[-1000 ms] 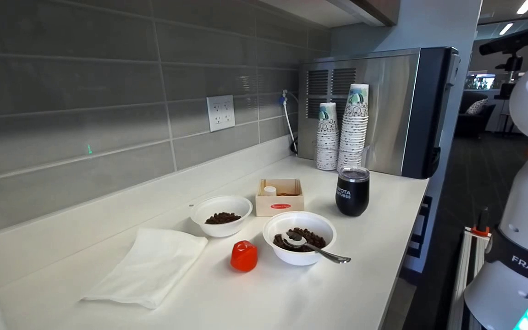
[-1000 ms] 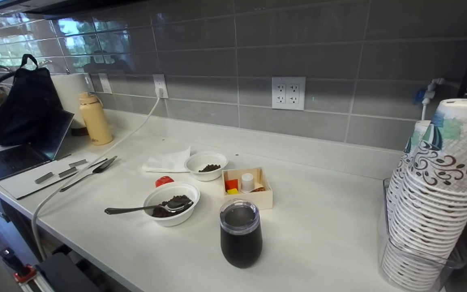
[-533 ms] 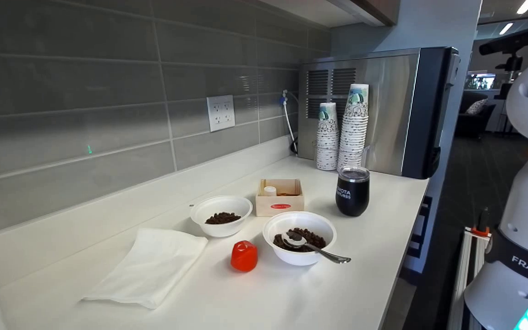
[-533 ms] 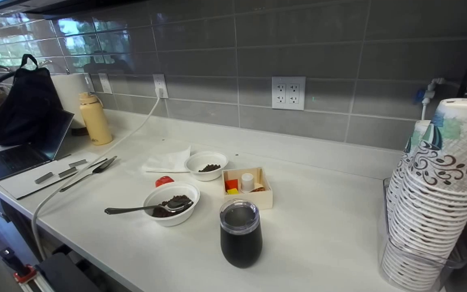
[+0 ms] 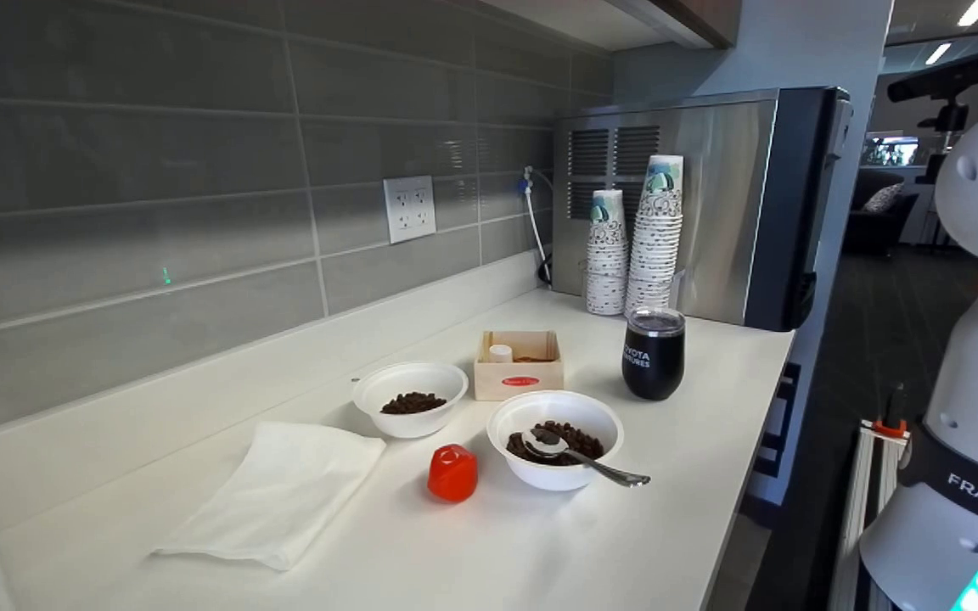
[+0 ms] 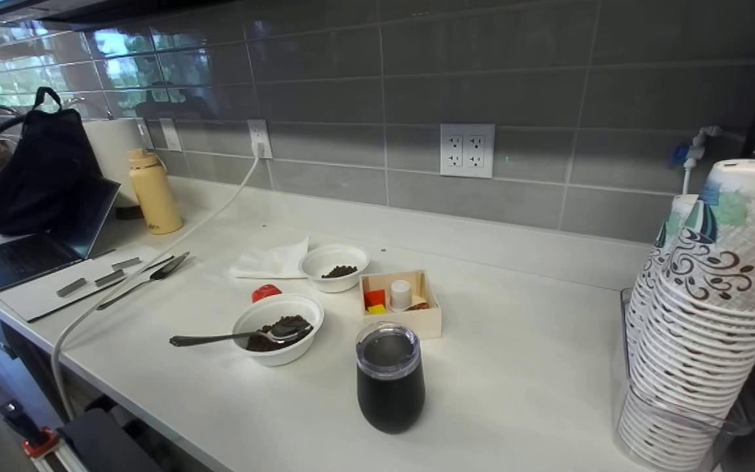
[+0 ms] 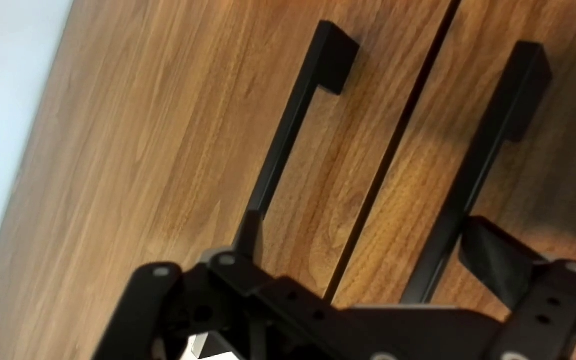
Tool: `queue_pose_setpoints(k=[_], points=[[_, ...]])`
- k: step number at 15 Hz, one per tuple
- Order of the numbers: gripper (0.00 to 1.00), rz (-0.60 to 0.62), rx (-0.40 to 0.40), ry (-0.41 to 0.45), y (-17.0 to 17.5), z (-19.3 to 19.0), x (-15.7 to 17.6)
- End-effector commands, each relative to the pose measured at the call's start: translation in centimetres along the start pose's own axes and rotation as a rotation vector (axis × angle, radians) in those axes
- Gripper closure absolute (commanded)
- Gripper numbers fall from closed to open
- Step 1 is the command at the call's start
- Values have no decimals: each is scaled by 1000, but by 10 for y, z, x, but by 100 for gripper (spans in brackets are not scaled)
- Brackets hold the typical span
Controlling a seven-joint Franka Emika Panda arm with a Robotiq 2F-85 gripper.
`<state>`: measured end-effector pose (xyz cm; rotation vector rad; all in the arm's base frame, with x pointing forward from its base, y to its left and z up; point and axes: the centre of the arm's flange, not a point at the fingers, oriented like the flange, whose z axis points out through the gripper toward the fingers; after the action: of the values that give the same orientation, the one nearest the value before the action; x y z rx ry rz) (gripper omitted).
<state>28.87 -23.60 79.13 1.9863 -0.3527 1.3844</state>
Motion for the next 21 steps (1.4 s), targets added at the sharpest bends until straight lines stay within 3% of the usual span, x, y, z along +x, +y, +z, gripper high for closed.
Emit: queue_pose_setpoints(k=[1, 4, 10, 14, 17, 21], points=[[0, 39, -55, 26, 29, -9, -7], [0, 58, -63, 15, 36, -34, -18], [0, 96, -181, -16, 79, -76, -44], [0, 71, -90, -23, 67, -80, -43], [0, 34, 29, -21, 40, -68, -29], [0, -10, 125, -15, 3, -46, -10]])
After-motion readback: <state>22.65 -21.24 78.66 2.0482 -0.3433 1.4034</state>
